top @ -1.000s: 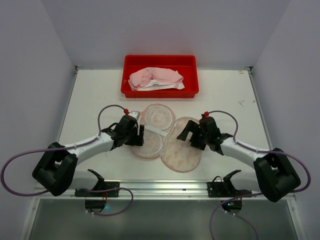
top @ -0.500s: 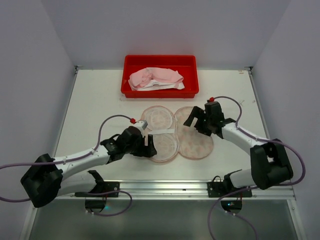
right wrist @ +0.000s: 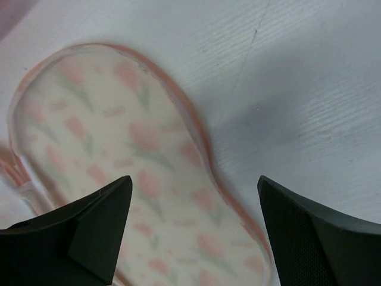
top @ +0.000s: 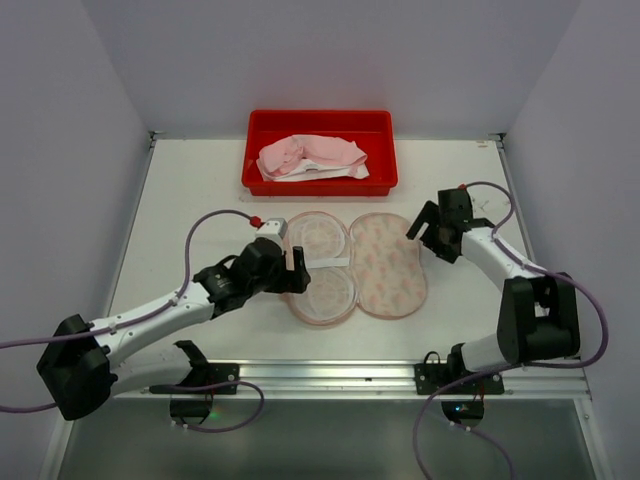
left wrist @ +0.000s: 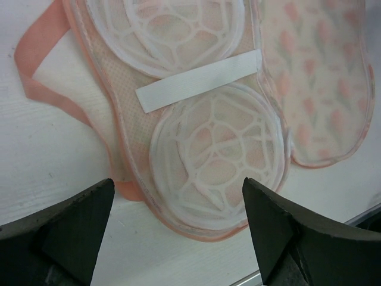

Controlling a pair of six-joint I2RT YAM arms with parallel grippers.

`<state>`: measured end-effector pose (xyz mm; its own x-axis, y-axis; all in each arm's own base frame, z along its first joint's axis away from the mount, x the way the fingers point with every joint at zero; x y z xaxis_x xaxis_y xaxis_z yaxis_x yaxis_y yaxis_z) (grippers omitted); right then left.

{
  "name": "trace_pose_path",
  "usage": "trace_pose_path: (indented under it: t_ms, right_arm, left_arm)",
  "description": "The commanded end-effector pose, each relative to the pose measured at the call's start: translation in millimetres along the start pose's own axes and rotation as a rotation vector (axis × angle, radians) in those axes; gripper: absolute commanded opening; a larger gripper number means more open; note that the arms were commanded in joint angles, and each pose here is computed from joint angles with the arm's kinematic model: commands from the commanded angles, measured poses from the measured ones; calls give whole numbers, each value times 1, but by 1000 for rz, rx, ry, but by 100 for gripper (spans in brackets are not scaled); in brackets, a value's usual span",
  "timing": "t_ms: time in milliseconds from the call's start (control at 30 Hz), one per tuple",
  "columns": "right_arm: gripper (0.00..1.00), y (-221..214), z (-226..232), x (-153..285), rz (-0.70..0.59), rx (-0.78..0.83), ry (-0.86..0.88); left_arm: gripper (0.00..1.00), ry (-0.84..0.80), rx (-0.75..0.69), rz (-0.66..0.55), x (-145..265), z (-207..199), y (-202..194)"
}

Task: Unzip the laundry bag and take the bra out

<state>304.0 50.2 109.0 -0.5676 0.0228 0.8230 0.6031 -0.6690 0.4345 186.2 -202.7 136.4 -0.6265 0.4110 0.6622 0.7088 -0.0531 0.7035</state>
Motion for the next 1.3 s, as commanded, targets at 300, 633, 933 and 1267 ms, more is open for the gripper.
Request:
trace_pose_path:
  t_ms: [300,633,933,1267]
  right_arm:
    - [85,-13,9,-21,173,17,-17]
    - [87,-32,21,-28,294,10,-5]
    - [82,-47,36,-28,306,75,-28]
    - [57,-74,44,-22,330,172,-97]
  left_arm:
    - [92,143,-94,-1,-16,22,18]
    - [92,169,-119,5,-21,28,14]
    - [92,206,-116,11,-19,41,10]
    - [92,226,-103,0,-10,51,11]
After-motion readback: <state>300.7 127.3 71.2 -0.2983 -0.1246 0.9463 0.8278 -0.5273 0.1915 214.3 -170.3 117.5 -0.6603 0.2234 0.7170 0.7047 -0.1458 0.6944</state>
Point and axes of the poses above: each gripper's point midway between its finger pads, its own x axis back along the fingers, its own z axis along the line the jaws close on, y = z × x, the point moved 5 cm from there along x, back along the fingers, and after that the axes turned 9 degrees about -x, right-handed, at the moved point
